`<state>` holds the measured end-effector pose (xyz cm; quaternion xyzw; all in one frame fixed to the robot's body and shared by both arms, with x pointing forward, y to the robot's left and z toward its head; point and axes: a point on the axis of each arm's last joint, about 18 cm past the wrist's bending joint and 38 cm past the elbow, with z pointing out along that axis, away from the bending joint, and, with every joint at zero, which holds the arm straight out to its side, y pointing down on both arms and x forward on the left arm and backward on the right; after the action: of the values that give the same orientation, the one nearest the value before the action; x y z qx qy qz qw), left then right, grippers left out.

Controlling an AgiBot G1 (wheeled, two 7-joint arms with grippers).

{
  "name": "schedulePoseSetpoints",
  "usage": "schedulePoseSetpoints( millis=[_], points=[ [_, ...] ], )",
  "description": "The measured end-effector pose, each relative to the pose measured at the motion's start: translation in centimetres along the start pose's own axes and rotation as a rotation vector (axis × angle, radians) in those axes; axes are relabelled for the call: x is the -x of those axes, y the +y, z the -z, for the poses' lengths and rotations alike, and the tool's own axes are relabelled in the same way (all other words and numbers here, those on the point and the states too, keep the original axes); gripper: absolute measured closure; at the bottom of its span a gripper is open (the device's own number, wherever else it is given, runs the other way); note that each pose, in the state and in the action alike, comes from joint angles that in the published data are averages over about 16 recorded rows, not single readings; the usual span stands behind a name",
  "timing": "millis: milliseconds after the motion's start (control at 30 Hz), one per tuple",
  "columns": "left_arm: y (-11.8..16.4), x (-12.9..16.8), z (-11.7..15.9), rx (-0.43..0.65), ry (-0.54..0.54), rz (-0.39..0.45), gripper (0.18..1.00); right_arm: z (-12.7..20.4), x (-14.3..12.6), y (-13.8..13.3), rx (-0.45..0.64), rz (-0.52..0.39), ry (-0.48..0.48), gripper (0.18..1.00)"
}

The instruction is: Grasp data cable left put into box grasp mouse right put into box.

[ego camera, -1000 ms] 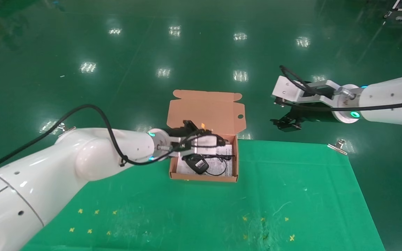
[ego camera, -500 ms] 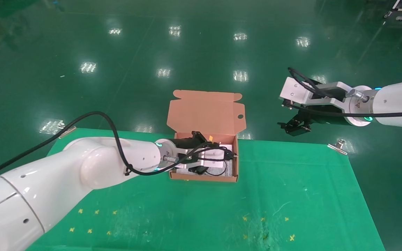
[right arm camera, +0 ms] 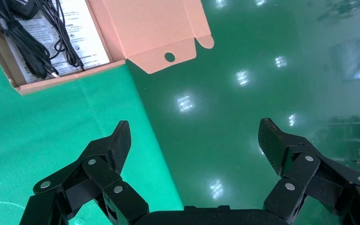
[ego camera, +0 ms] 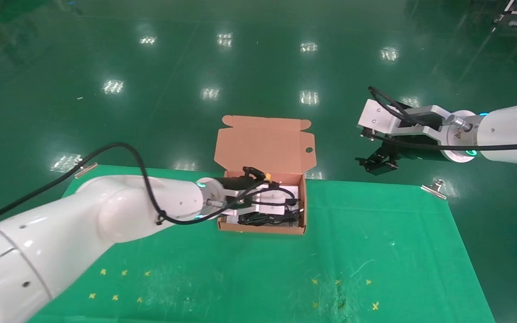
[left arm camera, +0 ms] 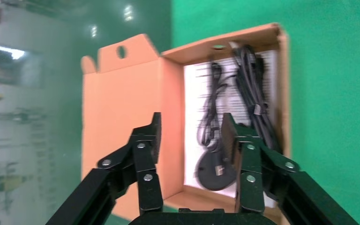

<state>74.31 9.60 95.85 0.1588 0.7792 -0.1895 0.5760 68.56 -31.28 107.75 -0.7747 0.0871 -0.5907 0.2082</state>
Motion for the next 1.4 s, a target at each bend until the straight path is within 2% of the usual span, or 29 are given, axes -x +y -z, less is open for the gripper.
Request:
schedulePoseSetpoints(
  millis=[400,567,767,1000,1400],
  points=[
    [2.0,8.0,5.0,-0.004,-0.191,0.047,0.493,2.4,-4.2,-2.0,-0.029,0.065,0.105,0.178],
    [3.0,9.3,6.8,-0.005,-0.225,0.081,0.389,3.0,-4.6,-2.2,-0.035,0.083,0.108,0.178],
    [4.4,8.2,7.9,-0.025,-0.195,0.175,0.291,3.0,-3.1,-1.8,-0.062,0.054,0.046,0.178],
    [5.8,5.3,9.1,-0.083,-0.107,0.340,0.217,3.0,0.3,-0.9,-0.136,-0.036,-0.076,0.178],
    [6.8,0.8,12.6,-0.233,0.035,0.588,0.184,4.3,5.8,-0.1,-0.299,-0.184,-0.278,0.178]
  ],
)
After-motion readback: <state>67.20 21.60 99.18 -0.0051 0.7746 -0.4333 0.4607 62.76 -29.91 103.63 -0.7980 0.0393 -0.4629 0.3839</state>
